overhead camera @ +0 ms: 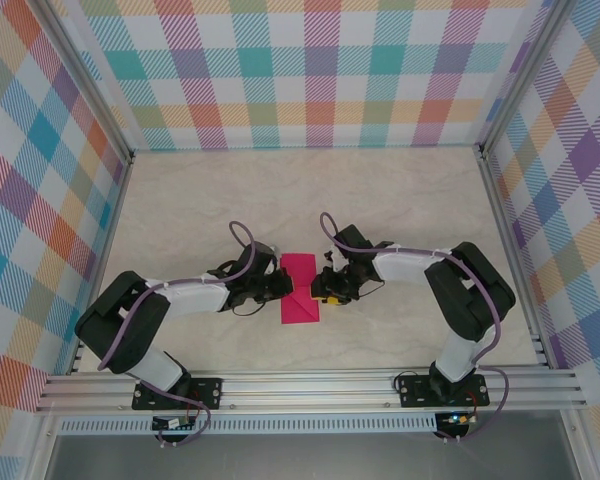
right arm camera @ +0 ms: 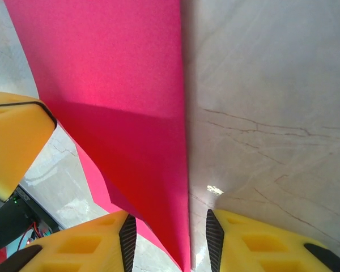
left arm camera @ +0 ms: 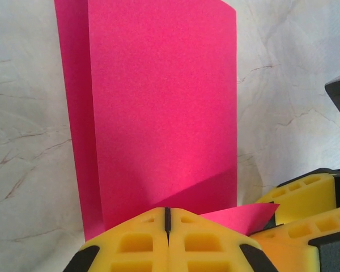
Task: Fold a paper plane with a square sheet of paper (pick it up from the middle)
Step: Turn over the paper at the center of the table.
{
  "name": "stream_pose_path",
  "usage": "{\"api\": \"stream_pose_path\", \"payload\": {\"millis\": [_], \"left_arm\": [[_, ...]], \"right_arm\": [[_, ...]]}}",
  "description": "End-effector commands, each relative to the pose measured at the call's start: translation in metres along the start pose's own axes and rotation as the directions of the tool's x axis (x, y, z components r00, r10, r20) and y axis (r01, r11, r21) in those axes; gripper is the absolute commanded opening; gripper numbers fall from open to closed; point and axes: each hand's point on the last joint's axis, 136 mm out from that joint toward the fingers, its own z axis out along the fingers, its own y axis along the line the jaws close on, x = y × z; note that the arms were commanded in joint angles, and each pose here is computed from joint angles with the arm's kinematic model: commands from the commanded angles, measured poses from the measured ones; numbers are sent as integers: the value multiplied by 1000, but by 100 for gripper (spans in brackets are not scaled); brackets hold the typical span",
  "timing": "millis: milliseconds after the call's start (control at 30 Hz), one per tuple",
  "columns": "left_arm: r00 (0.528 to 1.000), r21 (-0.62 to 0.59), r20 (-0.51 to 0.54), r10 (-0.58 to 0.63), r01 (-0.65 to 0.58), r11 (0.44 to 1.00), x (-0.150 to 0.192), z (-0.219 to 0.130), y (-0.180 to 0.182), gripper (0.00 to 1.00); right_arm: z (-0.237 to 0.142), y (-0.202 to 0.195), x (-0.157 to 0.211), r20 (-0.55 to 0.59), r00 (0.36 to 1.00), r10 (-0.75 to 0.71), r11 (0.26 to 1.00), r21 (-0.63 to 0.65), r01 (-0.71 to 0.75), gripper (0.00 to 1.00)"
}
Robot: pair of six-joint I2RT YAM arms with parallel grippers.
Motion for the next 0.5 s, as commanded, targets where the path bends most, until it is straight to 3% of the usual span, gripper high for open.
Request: {"api": "stream_pose_path", "payload": {"millis": [0,467], "left_arm": [[1000,-33,-7,-1,1,999,1,3,2,0],[999,-58,-35,-7,5,998,8,7,10,0]], "right_arm": [[1,19,-8,-2,1000,-27,998,-63,27,38],[2,11,-9,8,1000,-6,1000,-27,6,38]]}}
